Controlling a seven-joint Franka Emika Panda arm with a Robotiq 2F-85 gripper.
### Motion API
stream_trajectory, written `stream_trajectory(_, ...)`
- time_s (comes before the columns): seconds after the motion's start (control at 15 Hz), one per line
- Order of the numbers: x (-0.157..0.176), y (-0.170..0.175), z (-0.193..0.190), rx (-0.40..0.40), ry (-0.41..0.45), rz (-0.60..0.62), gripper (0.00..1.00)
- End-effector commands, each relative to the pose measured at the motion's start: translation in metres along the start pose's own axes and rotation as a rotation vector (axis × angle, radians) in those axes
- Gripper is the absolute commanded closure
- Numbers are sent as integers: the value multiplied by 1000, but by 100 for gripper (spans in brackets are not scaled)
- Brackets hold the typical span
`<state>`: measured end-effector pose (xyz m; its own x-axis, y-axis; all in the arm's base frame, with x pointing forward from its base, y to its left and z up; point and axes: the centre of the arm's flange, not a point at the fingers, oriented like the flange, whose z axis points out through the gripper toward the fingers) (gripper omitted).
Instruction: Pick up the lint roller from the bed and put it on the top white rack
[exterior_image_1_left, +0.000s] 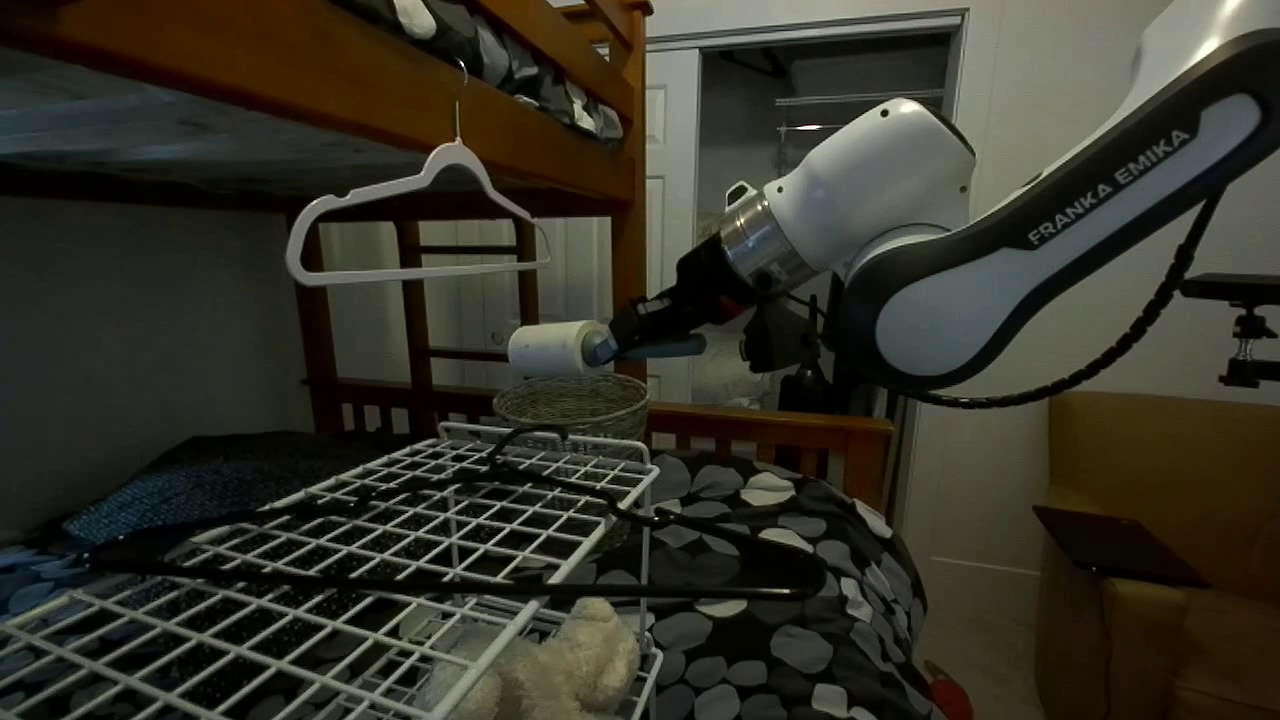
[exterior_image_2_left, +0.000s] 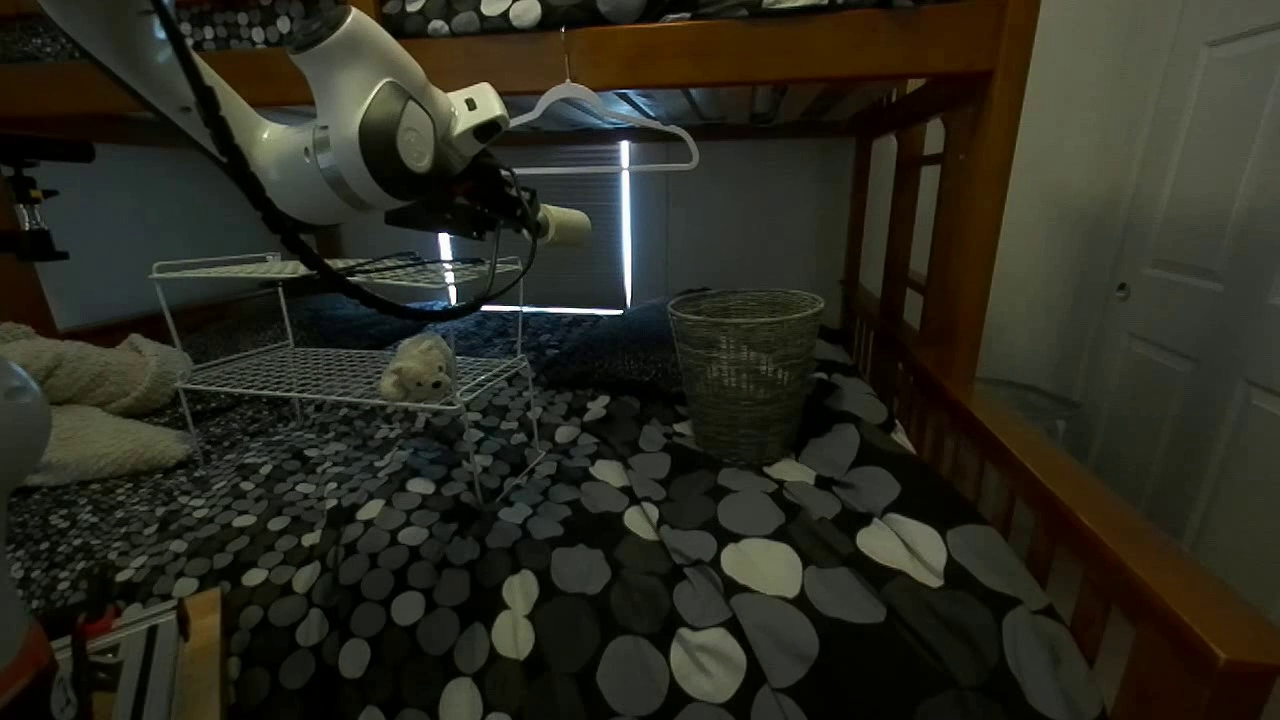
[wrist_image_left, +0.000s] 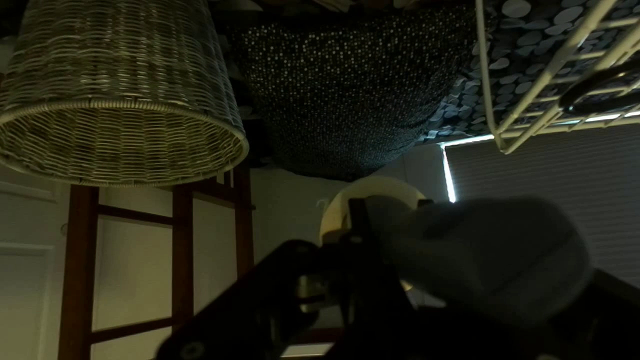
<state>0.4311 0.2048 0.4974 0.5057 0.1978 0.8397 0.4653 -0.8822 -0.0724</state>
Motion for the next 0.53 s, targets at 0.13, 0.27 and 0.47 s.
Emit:
stream_trajectory(0.13,0,0,0,0,0,0,71)
stream_trajectory(0.27,3,-7,0,10,4,-6,93)
stream_trajectory(0.47,11,-35,-5,44,17,-36,93)
